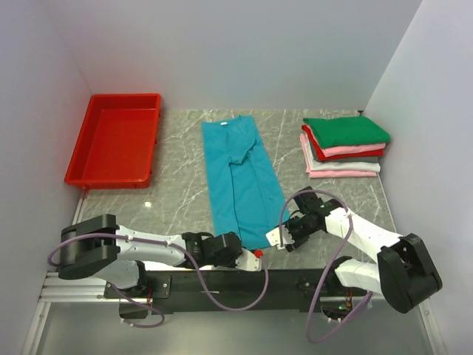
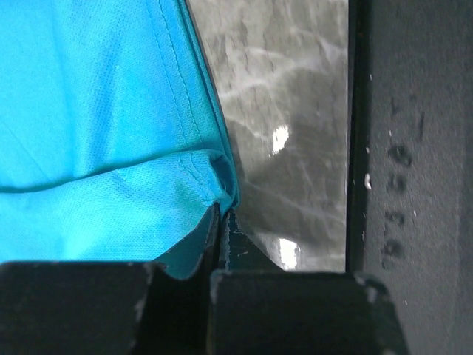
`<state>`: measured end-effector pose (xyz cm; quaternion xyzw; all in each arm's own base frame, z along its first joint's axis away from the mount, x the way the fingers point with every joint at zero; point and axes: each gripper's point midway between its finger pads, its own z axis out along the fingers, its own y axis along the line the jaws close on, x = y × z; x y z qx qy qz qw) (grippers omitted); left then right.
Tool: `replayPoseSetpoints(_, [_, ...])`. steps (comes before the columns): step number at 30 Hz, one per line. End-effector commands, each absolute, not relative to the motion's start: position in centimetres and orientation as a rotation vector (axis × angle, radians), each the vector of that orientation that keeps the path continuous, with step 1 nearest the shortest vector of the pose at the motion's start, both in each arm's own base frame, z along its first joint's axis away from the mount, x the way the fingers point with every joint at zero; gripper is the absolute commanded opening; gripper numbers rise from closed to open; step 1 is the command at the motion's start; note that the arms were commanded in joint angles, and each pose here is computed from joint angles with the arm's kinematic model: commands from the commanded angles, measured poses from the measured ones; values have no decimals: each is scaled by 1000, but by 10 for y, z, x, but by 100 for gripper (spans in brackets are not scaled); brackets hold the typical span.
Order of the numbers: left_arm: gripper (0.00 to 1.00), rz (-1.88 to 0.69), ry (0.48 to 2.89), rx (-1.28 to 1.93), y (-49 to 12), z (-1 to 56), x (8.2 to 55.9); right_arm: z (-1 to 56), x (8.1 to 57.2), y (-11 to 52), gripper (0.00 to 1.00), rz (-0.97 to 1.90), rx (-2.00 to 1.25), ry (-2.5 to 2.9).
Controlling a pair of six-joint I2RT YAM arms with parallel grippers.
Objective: Fold and stack the t-shirts
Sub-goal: Fold the tshirt
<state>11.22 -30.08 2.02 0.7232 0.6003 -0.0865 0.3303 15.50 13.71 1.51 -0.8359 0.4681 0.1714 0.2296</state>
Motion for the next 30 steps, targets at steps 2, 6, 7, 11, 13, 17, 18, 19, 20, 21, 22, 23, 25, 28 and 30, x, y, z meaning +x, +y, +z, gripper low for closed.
replayPoseSetpoints(2, [1,-268,1565,1872,-296,28,110,3,165,134,43,373,-2322,1339])
replayPoseSetpoints(6, [1,-314,1552,1848,-299,37,113,4,164,138,15,385,-2306,1351])
replayPoseSetpoints(7, [1,-319,1555,1832,-298,39,118,8,164,140,13,404,-2287,1366])
replayPoseSetpoints(11, [1,-340,1537,1751,-300,59,142,43,184,159,5,420,-2176,1379])
replayPoseSetpoints(13, [1,-326,1544,1684,-297,74,169,56,200,165,1,407,-2113,1428])
replayPoseSetpoints(17, [1,-282,1568,1605,-288,87,225,83,256,179,0,332,-2023,1494])
replayPoseSetpoints(18, [1,-254,1598,1558,-279,92,248,87,269,178,0,314,-1992,1516])
replayPoseSetpoints(19, [1,-256,1576,1532,-281,98,262,103,289,182,0,280,-1949,1514])
replayPoseSetpoints(20, [1,-248,1600,1534,-278,90,273,97,300,184,0,292,-1938,1552])
replayPoseSetpoints(21, [1,-225,1603,1487,-270,100,296,99,313,183,0,287,-1897,1590])
replayPoseSetpoints(22, [1,-243,1592,1469,-271,104,307,114,333,188,0,253,-1863,1579])
replayPoseSetpoints(23, [1,-242,1601,1462,-269,101,317,104,344,189,0,264,-1854,1619])
replayPoseSetpoints(25, [1,-223,1602,1390,-259,115,349,120,375,197,0,238,-1761,1629])
replayPoseSetpoints(28, [1,-221,1617,1343,-249,118,386,109,414,204,0,223,-1676,1711])
replayPoseSetpoints(30, [1,-210,1641,1320,-243,116,412,108,434,205,0,196,-1614,1749])
